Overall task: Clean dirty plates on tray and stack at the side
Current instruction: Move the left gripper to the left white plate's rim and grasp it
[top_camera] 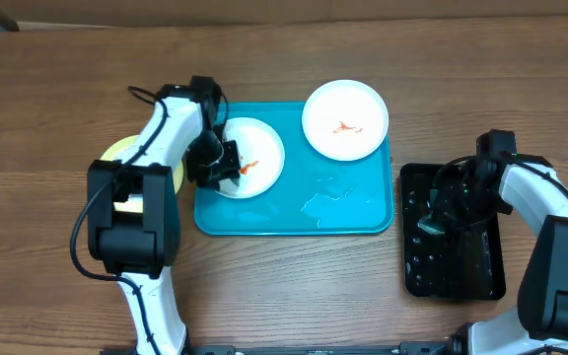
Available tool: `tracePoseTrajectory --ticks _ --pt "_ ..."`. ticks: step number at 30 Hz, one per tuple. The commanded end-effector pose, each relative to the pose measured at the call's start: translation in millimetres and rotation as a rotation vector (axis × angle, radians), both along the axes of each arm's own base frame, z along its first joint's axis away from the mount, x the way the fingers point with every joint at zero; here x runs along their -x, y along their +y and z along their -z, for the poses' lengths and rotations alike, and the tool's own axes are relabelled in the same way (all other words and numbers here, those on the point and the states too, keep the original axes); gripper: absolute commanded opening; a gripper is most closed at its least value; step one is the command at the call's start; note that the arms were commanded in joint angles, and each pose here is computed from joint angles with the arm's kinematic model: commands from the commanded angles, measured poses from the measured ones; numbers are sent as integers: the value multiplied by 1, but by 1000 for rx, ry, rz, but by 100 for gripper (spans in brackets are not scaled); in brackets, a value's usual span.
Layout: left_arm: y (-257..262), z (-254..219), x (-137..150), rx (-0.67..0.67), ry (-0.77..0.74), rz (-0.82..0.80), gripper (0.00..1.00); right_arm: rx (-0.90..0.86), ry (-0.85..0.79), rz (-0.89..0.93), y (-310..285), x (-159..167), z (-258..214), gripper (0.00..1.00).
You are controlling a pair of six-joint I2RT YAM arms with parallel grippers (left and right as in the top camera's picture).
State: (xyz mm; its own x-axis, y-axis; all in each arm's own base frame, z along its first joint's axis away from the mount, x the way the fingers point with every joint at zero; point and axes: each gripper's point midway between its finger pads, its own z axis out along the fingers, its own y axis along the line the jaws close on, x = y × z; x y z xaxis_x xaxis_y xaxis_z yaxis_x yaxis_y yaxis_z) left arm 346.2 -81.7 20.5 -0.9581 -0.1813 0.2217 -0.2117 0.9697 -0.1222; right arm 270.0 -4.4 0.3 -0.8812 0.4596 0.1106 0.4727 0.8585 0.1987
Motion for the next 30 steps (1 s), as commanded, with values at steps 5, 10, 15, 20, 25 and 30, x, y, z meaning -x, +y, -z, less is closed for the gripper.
tracePoseTrajectory --ticks 5,10,15,20,25,30 --pt "-30 -8 19 8 51 78 42 30 120 -5 -3 31 22 20" --pt "-19 -15 14 -35 47 46 42 29 121 -6 -3 31 22 20" --pt "3 -44 -12 -22 -40 -44 43 30 120 -6 -3 31 22 20" --pt "38 -70 -41 -88 -168 -93 46 29 120 -5 -3 31 22 20" --pt "56 -60 -49 -168 -209 -55 57 29 120 -5 -3 31 22 20" --pt "58 -47 -44 -181 -197 -53 59 29 120 -5 -3 31 22 20"
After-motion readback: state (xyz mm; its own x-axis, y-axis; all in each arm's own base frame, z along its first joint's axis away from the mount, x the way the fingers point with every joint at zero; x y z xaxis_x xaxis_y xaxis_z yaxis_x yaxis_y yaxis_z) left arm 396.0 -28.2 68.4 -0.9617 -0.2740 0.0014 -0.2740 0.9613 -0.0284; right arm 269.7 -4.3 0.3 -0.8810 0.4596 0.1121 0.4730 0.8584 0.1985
